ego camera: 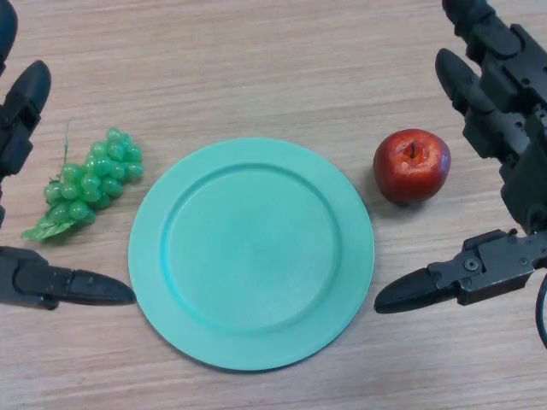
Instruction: Pick up the green grapes and place it on the plate
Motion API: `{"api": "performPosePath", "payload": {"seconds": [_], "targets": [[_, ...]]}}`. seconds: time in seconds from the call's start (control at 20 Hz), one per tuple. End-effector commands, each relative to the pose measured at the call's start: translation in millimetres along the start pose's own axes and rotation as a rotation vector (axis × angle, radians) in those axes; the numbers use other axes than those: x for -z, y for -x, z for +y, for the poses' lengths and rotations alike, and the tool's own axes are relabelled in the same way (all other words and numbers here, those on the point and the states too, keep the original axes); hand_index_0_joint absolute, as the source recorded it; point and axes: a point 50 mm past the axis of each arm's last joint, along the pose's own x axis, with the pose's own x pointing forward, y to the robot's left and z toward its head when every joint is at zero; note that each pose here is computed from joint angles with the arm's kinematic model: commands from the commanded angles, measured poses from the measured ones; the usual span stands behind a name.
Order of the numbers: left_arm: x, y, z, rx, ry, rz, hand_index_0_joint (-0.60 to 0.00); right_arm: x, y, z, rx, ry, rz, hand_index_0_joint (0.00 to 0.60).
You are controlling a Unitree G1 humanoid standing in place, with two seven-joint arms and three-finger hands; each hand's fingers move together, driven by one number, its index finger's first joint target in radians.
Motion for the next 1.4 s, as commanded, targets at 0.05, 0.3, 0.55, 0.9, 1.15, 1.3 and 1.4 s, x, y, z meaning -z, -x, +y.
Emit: {"api": "performPosePath", "payload": {"seconds": [0.05,0.3,0.55,0.9,1.15,1.3,1.4], "targets": [[-31.7,5.2,1.5,0.004,-0.108,-0.215,0.000,-30.7,6.8,-9.9,0.067,0.044,-0.233,0.000],[-33.7,6.0,2.4,0.009,-0.113,-0.209,0.000,-30.3,7.0,-9.3,0.067,0.041,-0.231,0.000],[-30.8,1.1,6.8,-0.002,-0.112,-0.207,0.000,-31.0,5.5,-8.8,0.060,0.047,-0.228,0.000],[-6.5,-32.6,41.5,-0.163,-0.420,-0.122,0.000,-31.6,4.1,-9.1,0.062,0.046,-0.226,0.000],[25.1,-57.8,62.5,-0.218,-0.671,-0.032,0.000,-31.0,6.0,-11.5,0.063,0.036,-0.228,0.000],[43.1,-76.3,71.6,-0.199,-0.860,0.024,0.000,-30.4,7.7,-12.8,0.072,0.028,-0.232,0.000],[53.5,-82.7,74.4,-0.182,-0.936,0.075,0.000,-29.9,8.4,-13.1,0.078,0.023,-0.234,0.000]]}}
